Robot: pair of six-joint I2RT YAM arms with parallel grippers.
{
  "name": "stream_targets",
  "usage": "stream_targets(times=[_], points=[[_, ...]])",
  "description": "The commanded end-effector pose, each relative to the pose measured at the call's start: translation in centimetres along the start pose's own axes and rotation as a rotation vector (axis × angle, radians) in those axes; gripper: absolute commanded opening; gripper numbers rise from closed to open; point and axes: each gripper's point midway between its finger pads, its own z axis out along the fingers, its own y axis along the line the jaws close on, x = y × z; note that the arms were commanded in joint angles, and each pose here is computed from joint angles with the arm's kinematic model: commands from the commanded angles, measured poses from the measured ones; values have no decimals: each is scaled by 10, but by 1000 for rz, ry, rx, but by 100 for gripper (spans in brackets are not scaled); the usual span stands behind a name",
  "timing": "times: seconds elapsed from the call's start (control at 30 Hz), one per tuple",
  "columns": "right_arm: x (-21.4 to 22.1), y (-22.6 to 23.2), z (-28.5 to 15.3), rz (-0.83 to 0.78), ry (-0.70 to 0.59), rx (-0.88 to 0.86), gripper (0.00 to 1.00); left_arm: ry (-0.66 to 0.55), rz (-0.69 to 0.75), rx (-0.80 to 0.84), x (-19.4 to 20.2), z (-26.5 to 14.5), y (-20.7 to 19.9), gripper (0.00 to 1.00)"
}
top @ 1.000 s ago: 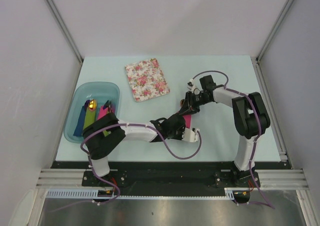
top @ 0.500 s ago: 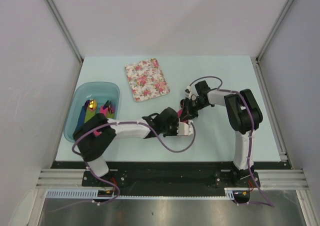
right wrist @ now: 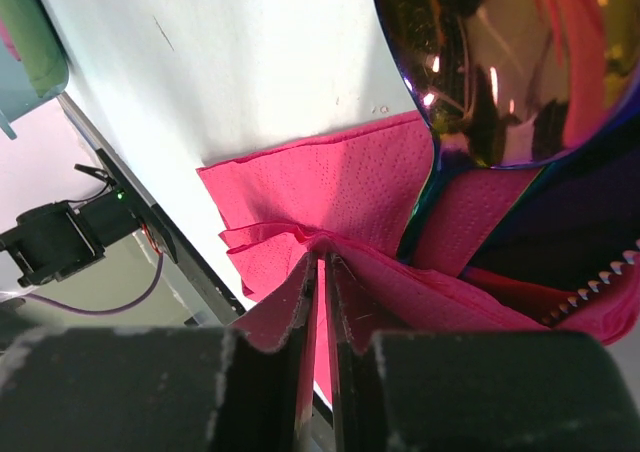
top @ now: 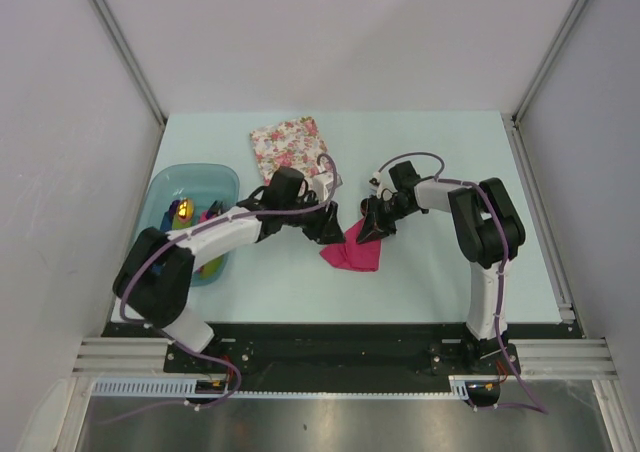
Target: Place the utensils on the paper napkin and roll it up
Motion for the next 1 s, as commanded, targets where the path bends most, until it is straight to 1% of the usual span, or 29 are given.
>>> stream_targets(times=[0.0, 0.07, 0.1, 0.17, 0.23, 0.37, 0.43, 0.73, 0.83, 0.93, 0.97], points=[[-6, -2, 6, -53, -17, 28, 12, 70, -368, 75, 19, 13, -1, 50], [-6, -1, 5, -59, -19, 27, 12, 69, -411, 59, 19, 16, 5, 52], [-6, -1, 5, -59, -19, 25, 12, 77, -430, 50, 23, 20, 9, 55], [-6, -1, 4, -59, -19, 25, 12, 90, -471, 44, 24, 25, 14, 59], [-6, 0, 4, -60, -20, 25, 12, 125, -507, 27, 33, 33, 21, 62], [-7, 2, 3, -62, -25, 21, 12, 144, -547, 10, 34, 41, 30, 63], [-7, 2, 3, -65, -27, 19, 12, 160, -569, 13, 39, 46, 33, 62], [-8, 3, 3, -65, -27, 14, 12, 173, -590, 16, 37, 58, 41, 59], [-7, 4, 3, -63, -26, 13, 12, 169, -592, 22, 35, 62, 42, 56], [-8, 5, 3, -66, -25, 8, 13, 170, -593, 26, 34, 65, 44, 50], [-8, 5, 2, -68, -27, 6, 13, 175, -600, 25, 36, 65, 44, 43]])
